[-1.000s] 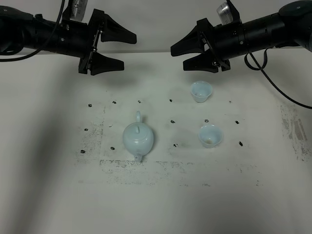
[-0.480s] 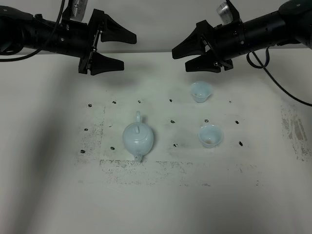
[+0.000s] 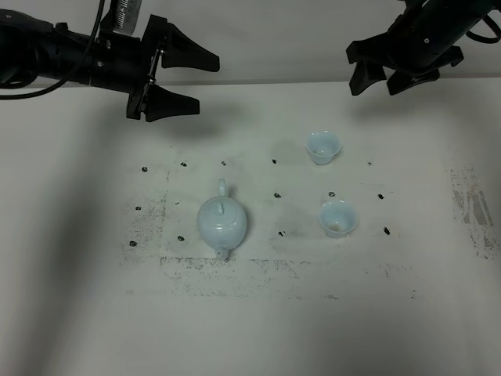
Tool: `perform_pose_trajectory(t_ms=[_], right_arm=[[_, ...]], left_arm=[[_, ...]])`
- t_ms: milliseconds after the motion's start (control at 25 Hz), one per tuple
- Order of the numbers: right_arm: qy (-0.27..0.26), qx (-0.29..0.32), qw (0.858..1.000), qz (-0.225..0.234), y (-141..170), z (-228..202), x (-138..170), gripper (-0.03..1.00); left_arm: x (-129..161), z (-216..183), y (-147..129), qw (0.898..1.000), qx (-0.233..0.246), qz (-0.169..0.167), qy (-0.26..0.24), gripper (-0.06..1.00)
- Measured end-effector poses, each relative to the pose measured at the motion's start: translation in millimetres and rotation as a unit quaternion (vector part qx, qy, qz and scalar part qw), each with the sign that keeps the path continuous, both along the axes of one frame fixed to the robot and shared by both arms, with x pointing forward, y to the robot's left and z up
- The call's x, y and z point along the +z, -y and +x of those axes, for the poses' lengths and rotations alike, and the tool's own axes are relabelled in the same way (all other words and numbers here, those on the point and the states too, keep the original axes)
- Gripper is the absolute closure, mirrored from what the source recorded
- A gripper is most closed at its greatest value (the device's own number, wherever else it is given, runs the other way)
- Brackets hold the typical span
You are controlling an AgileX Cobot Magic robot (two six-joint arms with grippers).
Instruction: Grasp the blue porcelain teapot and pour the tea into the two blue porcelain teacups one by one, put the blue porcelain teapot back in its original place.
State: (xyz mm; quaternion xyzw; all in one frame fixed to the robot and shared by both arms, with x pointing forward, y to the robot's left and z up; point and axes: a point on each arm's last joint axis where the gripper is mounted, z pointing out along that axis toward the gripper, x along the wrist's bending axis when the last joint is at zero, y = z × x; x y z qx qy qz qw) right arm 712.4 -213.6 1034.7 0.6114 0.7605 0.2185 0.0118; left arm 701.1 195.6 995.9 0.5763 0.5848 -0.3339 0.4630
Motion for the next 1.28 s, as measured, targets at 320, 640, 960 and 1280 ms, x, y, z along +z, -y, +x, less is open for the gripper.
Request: perform_pose_trajectory(t_ms=[320, 640, 960, 1280], right_arm=[[-0.009, -0.004, 0.999, -0.053, 15.3, -51.0, 28.7, 0.4], [-0.053, -0.005, 0.992, -0.119, 40.3, -166.5, 39.5, 0.41], [-0.051, -0.035, 0.992, -0.11, 54.3, -276.7, 38.5, 0.43], [0.035, -0.072, 0.993, -0.088, 66.5, -370.6, 22.3, 0.43]], left_arm=[[0.4, -1.4, 0.4, 1.0, -0.007, -0.003, -0.002, 0.19], [-0.9, -3.9, 0.2, 1.0, -0.021, 0.005, -0.005, 0.19], [-2.9, -4.9, -0.5, 0.999, -0.027, 0.017, -0.005, 0.19], [-2.8, -5.3, -0.5, 0.999, -0.029, 0.016, -0.006, 0.19]])
